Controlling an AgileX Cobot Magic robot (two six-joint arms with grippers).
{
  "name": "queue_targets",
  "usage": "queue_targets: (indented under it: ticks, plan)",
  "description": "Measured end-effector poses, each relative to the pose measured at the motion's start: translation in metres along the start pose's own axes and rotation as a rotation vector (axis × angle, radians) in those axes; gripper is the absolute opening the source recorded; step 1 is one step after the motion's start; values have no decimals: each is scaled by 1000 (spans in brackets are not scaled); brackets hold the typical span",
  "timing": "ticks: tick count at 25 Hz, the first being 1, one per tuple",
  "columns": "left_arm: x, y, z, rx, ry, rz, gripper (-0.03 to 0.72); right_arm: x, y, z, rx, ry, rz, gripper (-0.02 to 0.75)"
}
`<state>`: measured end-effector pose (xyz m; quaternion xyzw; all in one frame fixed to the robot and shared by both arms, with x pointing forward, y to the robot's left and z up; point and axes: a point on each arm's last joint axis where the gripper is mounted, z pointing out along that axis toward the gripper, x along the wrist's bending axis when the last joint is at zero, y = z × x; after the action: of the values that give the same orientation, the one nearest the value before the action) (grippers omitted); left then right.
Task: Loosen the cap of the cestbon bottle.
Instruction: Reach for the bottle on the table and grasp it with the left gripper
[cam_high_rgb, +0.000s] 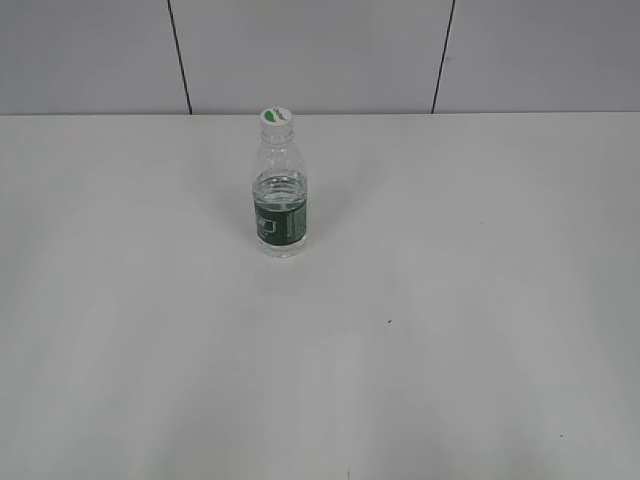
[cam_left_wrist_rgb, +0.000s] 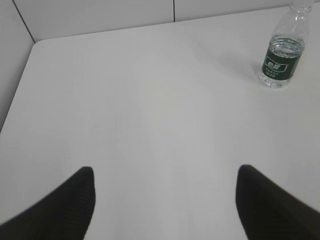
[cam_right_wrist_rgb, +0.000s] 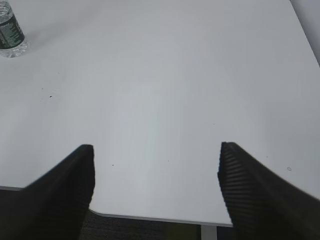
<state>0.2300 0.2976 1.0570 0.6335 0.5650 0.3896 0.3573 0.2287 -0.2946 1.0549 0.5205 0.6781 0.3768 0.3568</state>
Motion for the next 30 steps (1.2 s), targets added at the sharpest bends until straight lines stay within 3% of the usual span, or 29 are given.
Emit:
queue_targets:
  ticks: [17, 24, 30]
  plan:
    - [1, 1, -1, -5, 7, 4, 512, 0, 0, 0, 0, 0, 0, 588]
    - [4, 28, -17, -190, 35, 8, 506, 0, 0, 0, 0, 0, 0, 588]
    - [7, 66, 8, -270, 16, -27, 506, 0, 0, 0, 0, 0, 0, 588]
